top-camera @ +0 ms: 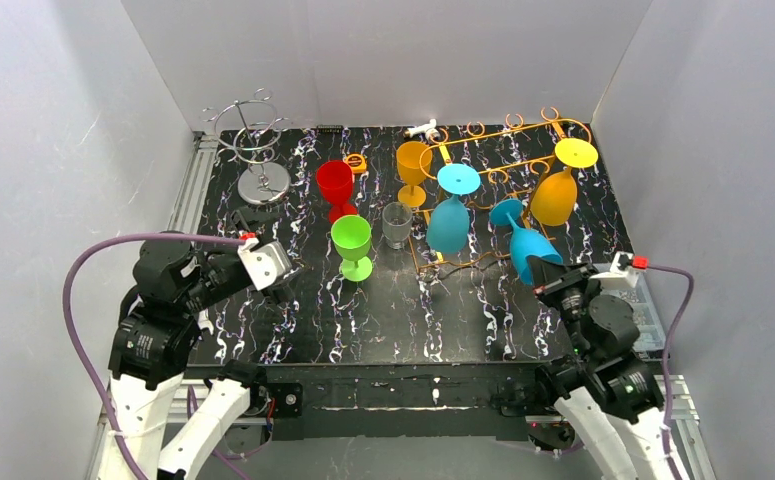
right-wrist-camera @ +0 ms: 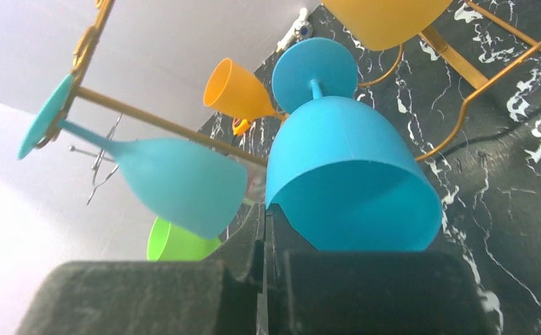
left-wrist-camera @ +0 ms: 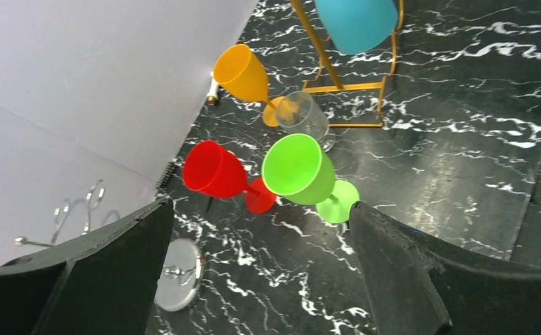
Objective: Place the wine glass upside down on the wine glass rack
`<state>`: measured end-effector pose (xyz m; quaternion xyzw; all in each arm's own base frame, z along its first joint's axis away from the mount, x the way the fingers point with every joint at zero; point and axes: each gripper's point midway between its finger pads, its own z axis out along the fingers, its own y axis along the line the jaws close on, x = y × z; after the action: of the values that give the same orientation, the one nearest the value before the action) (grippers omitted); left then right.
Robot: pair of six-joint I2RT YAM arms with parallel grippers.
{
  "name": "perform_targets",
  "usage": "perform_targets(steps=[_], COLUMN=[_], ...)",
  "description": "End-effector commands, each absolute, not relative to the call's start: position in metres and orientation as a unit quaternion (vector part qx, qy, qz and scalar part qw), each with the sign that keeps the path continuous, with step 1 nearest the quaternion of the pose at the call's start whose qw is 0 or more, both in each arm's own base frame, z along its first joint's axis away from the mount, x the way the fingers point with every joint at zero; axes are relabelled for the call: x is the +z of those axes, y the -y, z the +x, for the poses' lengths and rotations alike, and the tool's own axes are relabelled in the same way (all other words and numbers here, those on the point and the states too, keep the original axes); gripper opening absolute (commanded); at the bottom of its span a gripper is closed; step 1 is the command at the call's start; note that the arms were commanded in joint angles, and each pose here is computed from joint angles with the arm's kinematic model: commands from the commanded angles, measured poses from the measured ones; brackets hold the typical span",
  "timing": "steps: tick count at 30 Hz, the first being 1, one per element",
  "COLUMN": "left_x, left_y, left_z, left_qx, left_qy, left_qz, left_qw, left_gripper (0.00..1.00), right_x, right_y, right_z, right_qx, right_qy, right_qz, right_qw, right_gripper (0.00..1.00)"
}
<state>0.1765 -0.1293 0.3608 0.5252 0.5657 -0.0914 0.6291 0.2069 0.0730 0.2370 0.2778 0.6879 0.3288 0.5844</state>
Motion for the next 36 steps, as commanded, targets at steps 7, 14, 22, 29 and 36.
perform_targets(steps=[7,14,22,29,36], left_x=[0.354,0.359,0.379,0.368,0.376], left_y=[0.157,0.174,0.206,0.252,0.277], left_z=[0.149,0.154,0.171,0.166,0.186], left_qx=[-0.241,-0.308,-0.406,-0.425,-0.404], left_qy=[-0.595,-0.598,-0.61,-0.601,-0.599], left_qz=[0.5,0.482,0.441,0.482,0.469], left_qw=[0.581,0.561,0.518,0.475,0.509], left_gripper=[0.91,0.98,0.98,0.98,0.98], right_x=[0.285,0.334,0.374,0.414,0.434], right_y=[-0.074,-0.117,-0.143,-0.151,-0.148], right_z=[0.136,0.107,0.085,0.076,0.083], right_qx=[0.358,0.452,0.512,0.539,0.553], right_qy=[-0.725,-0.71,-0.665,-0.619,-0.585], right_qz=[0.213,0.093,-0.009,-0.039,-0.024], right_qw=[0.548,0.532,0.544,0.57,0.593], right_gripper=[0.01,0.01,0.01,0.01,0.01])
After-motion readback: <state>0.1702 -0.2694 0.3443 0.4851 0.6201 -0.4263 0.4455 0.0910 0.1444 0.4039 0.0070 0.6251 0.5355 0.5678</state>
